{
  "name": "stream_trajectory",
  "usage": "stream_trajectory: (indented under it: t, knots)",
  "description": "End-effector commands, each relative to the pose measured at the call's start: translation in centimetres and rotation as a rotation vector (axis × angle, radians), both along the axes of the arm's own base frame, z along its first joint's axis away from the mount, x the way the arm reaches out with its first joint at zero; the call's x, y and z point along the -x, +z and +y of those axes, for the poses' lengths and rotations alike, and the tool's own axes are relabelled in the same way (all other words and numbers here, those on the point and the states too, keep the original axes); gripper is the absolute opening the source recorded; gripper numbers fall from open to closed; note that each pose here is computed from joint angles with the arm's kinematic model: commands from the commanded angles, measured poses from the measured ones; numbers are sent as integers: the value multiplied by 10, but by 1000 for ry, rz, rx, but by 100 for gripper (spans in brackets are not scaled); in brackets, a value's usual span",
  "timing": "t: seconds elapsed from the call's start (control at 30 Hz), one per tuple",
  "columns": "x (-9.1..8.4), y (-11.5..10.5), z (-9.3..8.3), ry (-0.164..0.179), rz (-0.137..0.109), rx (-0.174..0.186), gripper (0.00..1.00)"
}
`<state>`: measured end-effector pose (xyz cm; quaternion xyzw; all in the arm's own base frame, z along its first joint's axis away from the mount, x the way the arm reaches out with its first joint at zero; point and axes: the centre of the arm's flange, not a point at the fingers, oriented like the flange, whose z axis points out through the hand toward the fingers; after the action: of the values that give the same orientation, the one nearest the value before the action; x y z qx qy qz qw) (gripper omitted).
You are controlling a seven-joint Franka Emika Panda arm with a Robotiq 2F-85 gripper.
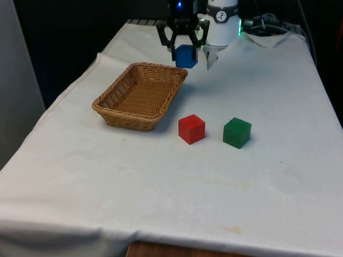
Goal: Pick up exactly two blocks and place them into the basket.
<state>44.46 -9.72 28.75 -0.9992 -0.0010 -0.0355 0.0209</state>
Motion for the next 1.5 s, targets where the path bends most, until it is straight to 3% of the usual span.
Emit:
stream_trajectory:
  t: [0.0, 0.47, 0.53, 0.73, 0.77, 0.8, 1.03, 1.07, 1.1, 1.17, 1.47]
  knots:
    - [0, -2, -7, 3, -10, 8, 12]
    - [4, -17, -43, 30, -35, 60, 12]
    - [4, -18, -43, 30, -27, 61, 12]
    - [14, -32, -47, 61, -35, 75, 12]
    - [13, -32, -49, 56, -21, 79, 12]
    - [15, -34, -47, 64, -36, 77, 12]
    - [17, -49, -51, 76, -33, 108, 12]
    - [16, -53, -52, 74, -17, 120, 12]
    - [16, -49, -51, 78, -32, 110, 12]
    - [16, -49, -51, 80, -34, 113, 12]
    - [14, -53, -52, 80, -23, 120, 12]
